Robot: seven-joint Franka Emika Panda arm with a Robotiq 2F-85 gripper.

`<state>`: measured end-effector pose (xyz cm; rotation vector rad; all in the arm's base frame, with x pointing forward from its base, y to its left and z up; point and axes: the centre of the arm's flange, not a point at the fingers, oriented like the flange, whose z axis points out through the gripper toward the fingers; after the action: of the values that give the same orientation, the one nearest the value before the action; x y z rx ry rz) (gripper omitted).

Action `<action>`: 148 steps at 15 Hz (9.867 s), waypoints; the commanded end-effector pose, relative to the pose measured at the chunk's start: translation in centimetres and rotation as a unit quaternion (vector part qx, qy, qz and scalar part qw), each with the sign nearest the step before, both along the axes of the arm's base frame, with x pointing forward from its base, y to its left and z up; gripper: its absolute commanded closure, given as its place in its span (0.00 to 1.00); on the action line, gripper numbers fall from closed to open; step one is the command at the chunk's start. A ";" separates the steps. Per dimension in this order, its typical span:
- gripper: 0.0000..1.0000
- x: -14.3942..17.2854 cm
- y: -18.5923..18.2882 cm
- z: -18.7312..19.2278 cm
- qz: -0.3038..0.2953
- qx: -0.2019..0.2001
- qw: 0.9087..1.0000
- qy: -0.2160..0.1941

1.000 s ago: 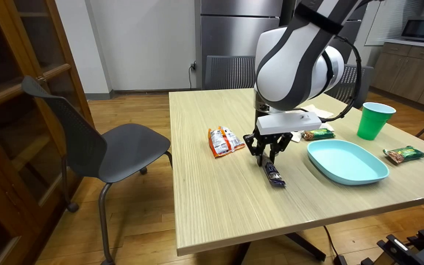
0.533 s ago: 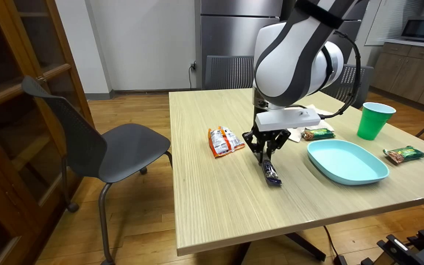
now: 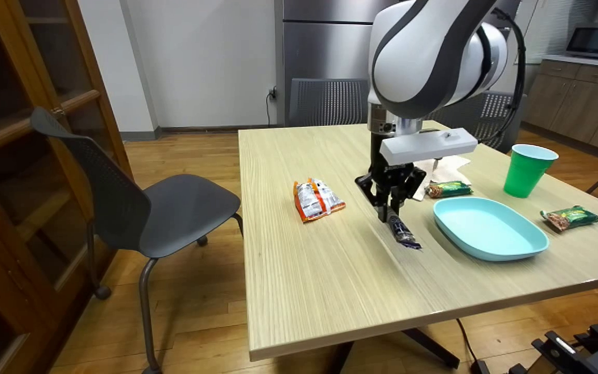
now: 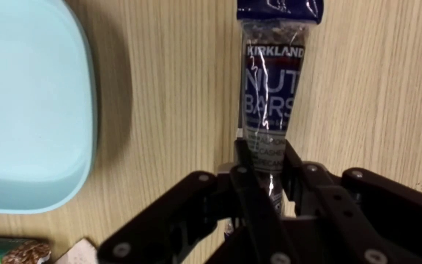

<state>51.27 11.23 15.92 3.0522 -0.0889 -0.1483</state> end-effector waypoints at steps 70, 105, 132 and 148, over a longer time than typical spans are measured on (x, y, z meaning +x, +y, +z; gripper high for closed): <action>0.00 1.1 -24.2 5.2 -0.357 0.069 0.930 -0.053; 0.00 8.9 -29.6 -4.4 -0.669 0.006 0.741 -0.057; 0.87 3.9 -28.3 2.4 -0.604 0.023 0.794 -0.069; 0.87 -2.0 -20.3 0.5 -0.255 -0.031 0.966 -0.026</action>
<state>50.30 -9.88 16.14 2.8416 -1.0679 -0.1031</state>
